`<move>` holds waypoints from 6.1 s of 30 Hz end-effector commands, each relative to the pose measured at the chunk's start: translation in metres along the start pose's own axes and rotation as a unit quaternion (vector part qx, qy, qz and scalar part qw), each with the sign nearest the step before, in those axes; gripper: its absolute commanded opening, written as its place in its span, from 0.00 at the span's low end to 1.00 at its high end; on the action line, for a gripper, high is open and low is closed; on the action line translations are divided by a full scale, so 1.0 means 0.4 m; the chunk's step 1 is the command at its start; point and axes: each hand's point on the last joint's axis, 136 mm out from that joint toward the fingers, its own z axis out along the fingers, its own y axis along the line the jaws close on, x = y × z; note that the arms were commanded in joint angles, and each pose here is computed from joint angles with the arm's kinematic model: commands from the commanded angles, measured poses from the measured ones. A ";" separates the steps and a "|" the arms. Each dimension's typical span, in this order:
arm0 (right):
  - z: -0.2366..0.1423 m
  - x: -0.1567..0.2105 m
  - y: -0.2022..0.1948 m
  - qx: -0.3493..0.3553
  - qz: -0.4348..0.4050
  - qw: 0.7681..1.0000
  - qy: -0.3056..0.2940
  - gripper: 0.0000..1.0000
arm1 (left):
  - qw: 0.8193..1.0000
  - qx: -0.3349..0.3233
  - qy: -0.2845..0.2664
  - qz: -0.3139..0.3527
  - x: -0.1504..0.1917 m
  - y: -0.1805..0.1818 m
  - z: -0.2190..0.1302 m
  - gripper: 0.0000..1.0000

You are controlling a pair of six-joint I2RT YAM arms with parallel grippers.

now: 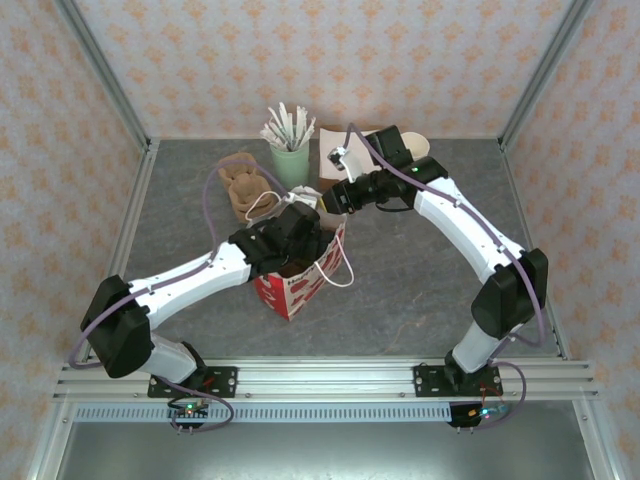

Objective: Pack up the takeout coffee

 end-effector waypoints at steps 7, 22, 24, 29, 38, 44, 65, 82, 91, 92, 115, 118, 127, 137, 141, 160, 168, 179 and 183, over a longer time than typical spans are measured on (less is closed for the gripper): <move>-0.014 -0.008 0.025 -0.010 -0.023 1.000 -0.004 0.37 | 1.000 -0.011 -0.013 -0.007 -0.055 0.011 -0.029 0.97; -0.031 -0.038 0.000 0.021 -0.014 0.999 -0.026 0.43 | 0.999 -0.012 -0.050 -0.013 -0.156 0.014 -0.114 0.97; -0.038 -0.044 -0.009 0.028 -0.011 0.999 -0.031 0.44 | 0.999 -0.012 -0.049 -0.014 -0.159 0.016 -0.119 0.97; -0.071 -0.073 -0.041 0.052 0.017 0.997 -0.054 0.49 | 0.998 -0.005 -0.064 -0.020 -0.193 0.018 -0.153 0.97; -0.159 -0.145 -0.053 0.085 0.060 0.989 -0.101 0.59 | 0.998 0.019 -0.067 -0.008 -0.254 0.015 -0.212 0.97; -0.193 -0.147 -0.038 0.094 0.100 0.985 -0.108 0.60 | 0.998 0.023 -0.051 -0.015 -0.309 0.029 -0.257 0.96; -0.224 -0.124 0.049 0.108 0.113 0.980 -0.120 0.60 | 0.988 0.065 0.137 -0.017 -0.206 0.140 -0.261 0.88; -0.199 -0.122 0.028 0.115 0.089 0.983 -0.108 0.61 | 0.976 0.078 0.168 -0.111 -0.138 0.082 -0.220 0.71; -0.163 -0.124 0.006 0.110 0.095 0.985 -0.092 0.62 | 0.959 0.110 0.195 -0.174 -0.094 -0.023 -0.247 0.71; -0.159 -0.122 0.004 0.109 0.100 0.985 -0.089 0.62 | 0.958 0.113 0.192 -0.179 -0.094 -0.027 -0.250 0.71; -0.134 -0.083 -0.041 0.080 0.037 0.996 -0.032 0.62 | 0.994 0.055 -0.018 -0.097 -0.232 0.170 -0.283 0.89; -0.146 -0.072 -0.056 0.093 0.033 0.995 -0.029 0.63 | 0.993 -0.018 -0.056 -0.103 -0.252 0.252 -0.246 0.91; -0.131 0.005 -0.060 0.081 -0.005 0.996 0.038 0.63 | 0.983 -0.074 -0.116 -0.123 -0.309 0.380 -0.142 1.00; -0.095 0.089 -0.054 0.064 -0.033 0.993 0.095 0.59 | 0.986 -0.029 -0.083 -0.141 -0.285 0.372 -0.079 1.00; -0.096 0.121 -0.038 0.055 -0.043 0.990 0.120 0.58 | 0.986 -0.029 -0.074 -0.148 -0.285 0.375 -0.063 1.00; -0.125 0.035 -0.070 0.115 -0.050 0.991 0.041 0.61 | 0.982 -0.041 -0.093 -0.157 -0.419 0.404 -0.041 1.00; -0.220 -0.107 -0.033 0.144 -0.017 0.988 -0.053 0.63 | 0.980 -0.065 -0.089 -0.168 -0.546 0.411 -0.132 0.96; -0.290 -0.234 -0.027 0.145 0.175 0.960 -0.161 0.66 | 0.972 -0.081 -0.111 -0.190 -0.627 0.405 -0.159 0.83; -0.274 -0.211 -0.016 0.116 0.246 0.949 -0.158 0.65 | 0.975 -0.076 -0.119 -0.169 -0.621 0.393 -0.170 0.83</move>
